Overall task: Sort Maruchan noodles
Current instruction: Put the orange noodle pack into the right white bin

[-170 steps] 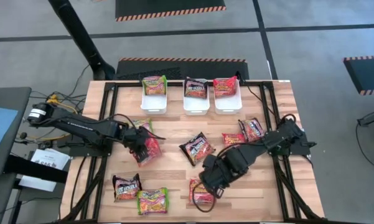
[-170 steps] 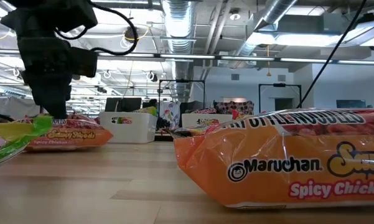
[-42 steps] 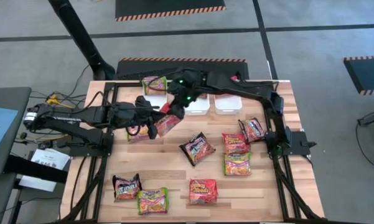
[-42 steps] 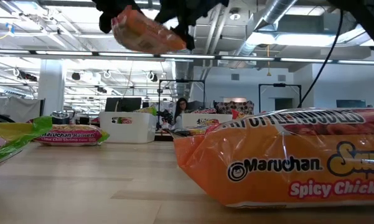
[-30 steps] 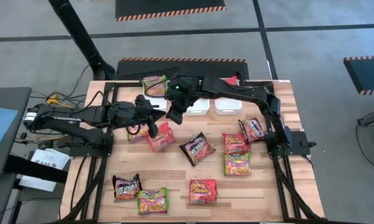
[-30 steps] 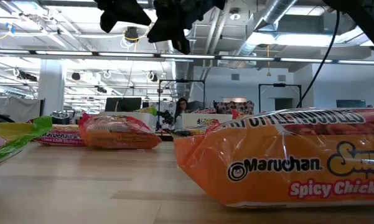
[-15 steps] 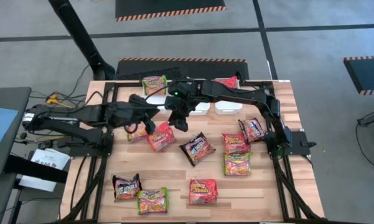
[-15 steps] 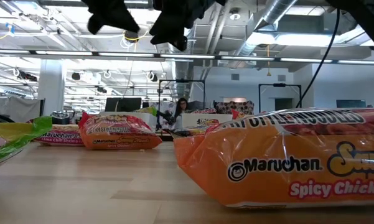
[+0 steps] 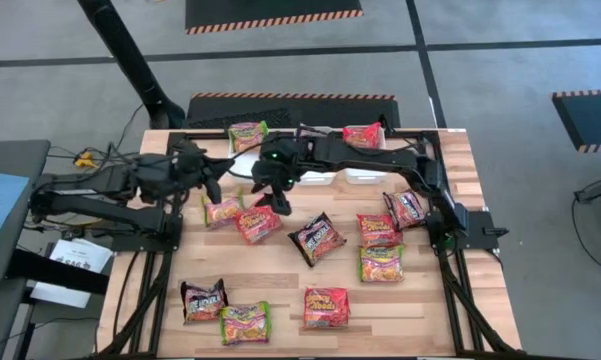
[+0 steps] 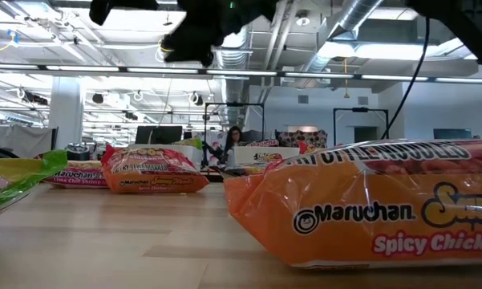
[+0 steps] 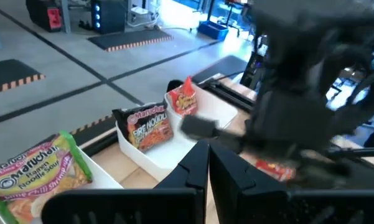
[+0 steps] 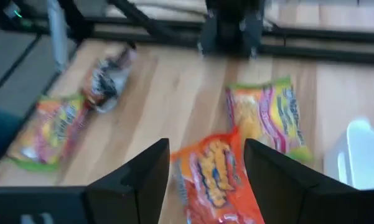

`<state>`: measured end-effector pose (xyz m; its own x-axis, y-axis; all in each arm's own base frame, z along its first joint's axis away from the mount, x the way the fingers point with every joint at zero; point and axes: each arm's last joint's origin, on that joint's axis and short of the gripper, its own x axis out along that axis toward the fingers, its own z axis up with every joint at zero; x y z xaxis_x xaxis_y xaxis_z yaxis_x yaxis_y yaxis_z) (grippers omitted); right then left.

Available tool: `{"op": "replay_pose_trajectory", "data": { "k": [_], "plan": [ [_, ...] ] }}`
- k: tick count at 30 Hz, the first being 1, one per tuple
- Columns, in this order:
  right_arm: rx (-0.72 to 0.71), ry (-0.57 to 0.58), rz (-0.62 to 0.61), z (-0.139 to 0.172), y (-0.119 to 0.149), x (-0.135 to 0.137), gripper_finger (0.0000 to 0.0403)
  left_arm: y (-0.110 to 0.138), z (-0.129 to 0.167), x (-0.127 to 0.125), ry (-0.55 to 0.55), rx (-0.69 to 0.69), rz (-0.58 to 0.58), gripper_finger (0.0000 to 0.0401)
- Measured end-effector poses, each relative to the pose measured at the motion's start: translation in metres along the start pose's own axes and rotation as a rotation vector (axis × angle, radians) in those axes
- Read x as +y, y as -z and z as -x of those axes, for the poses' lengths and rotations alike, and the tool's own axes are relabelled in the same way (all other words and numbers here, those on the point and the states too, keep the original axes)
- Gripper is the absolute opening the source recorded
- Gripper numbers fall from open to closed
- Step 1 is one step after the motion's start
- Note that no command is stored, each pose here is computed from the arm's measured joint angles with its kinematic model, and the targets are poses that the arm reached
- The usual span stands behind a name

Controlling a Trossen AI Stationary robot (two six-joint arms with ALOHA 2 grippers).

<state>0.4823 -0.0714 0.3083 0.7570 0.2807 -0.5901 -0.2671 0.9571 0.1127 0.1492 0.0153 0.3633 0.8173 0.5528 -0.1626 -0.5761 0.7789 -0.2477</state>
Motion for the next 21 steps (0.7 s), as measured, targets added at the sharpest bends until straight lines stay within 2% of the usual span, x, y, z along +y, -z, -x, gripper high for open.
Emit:
{"op": "replay_pose_trajectory", "data": {
  "k": [4, 12, 21],
  "plan": [
    [0.014, 0.013, 0.030, -0.023, 0.013, -0.014, 0.0229, 0.000, 0.001, 0.001, -0.002, 0.004, 0.001, 0.0000],
    [0.103, 0.003, -0.003, -0.060, 0.044, -0.031, 0.0228, 0.010, -0.005, 0.000, -0.042, 0.080, -0.012, 0.0000],
    [0.196, -0.004, -0.027, -0.096, 0.074, -0.035, 0.0228, 0.017, -0.012, -0.002, -0.070, 0.123, -0.019, 0.0000]
  ]
}}
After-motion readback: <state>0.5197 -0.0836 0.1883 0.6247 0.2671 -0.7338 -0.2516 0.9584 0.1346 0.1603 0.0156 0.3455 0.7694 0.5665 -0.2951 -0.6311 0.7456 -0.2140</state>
